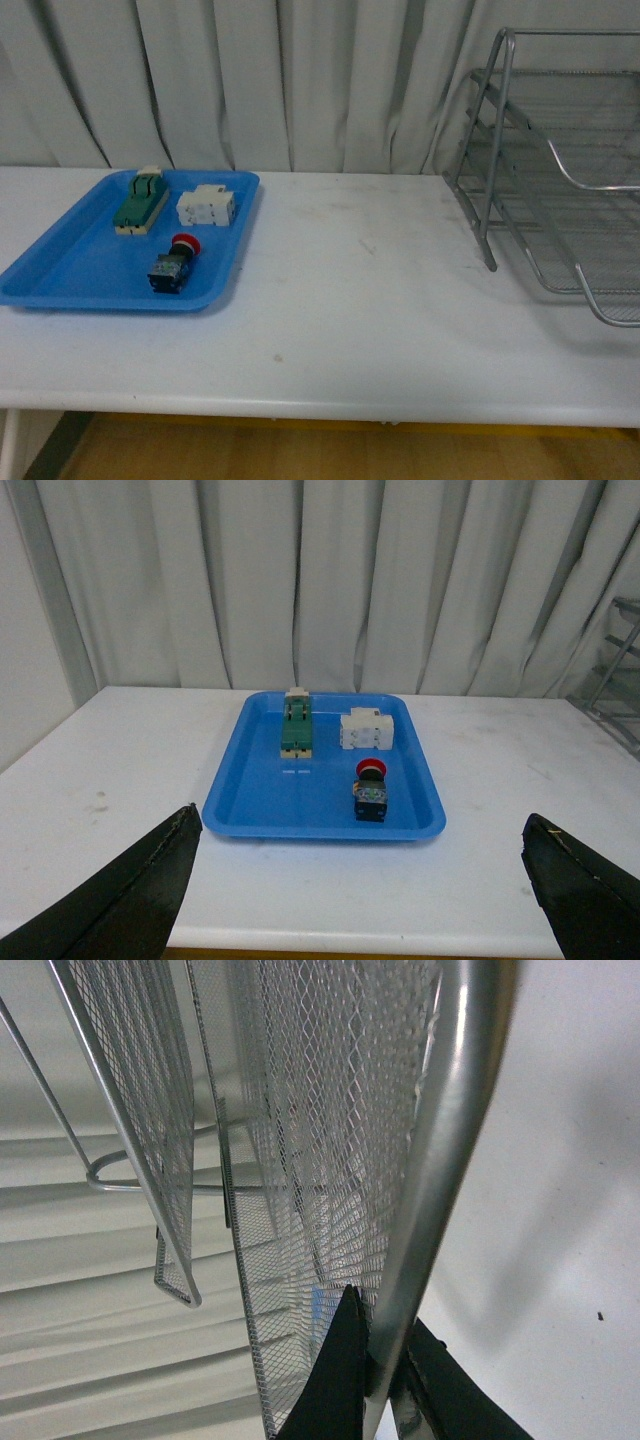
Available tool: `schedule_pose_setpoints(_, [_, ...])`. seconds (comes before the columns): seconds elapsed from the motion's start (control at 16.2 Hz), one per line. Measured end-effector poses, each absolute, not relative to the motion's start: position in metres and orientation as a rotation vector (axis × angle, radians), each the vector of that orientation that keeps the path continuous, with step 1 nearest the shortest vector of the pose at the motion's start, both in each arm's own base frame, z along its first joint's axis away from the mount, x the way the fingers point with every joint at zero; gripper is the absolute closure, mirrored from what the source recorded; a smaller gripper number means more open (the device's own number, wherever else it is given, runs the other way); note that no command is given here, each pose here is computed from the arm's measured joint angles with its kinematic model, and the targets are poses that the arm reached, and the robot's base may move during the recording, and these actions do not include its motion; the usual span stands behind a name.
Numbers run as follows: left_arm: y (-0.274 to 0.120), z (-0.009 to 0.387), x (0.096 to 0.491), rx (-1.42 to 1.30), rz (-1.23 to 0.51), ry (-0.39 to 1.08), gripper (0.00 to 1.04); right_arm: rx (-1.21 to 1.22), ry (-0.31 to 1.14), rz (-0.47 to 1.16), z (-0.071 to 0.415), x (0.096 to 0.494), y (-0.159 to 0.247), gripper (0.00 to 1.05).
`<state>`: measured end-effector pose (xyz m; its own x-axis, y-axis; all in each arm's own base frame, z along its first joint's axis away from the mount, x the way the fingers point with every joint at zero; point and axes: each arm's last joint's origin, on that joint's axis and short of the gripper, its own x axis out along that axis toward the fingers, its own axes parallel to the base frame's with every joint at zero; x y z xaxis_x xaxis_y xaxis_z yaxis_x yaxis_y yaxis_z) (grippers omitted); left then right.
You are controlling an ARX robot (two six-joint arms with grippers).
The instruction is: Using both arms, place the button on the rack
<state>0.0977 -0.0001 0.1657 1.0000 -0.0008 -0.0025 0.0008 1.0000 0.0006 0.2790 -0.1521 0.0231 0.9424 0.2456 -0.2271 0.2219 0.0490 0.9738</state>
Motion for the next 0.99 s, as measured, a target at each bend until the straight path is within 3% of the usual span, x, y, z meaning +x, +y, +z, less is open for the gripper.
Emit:
schedule_pose_setpoints(0.19, [0.000, 0.166, 0.098, 0.001, -0.001, 0.002, 0.07, 1.533, 0.401, 0.014, 0.021, 0.272, -0.150, 0.77])
schedule_pose_setpoints(0.56, [0.000, 0.166, 0.098, 0.001, -0.001, 0.002, 0.07, 1.577, 0.438, 0.032, 0.031, 0.262, -0.144, 0.05])
schedule_pose_setpoints(0.99, [0.000, 0.166, 0.098, 0.001, -0.001, 0.002, 0.07, 1.613, 0.416, 0.051, 0.055, 0.242, -0.139, 0.06])
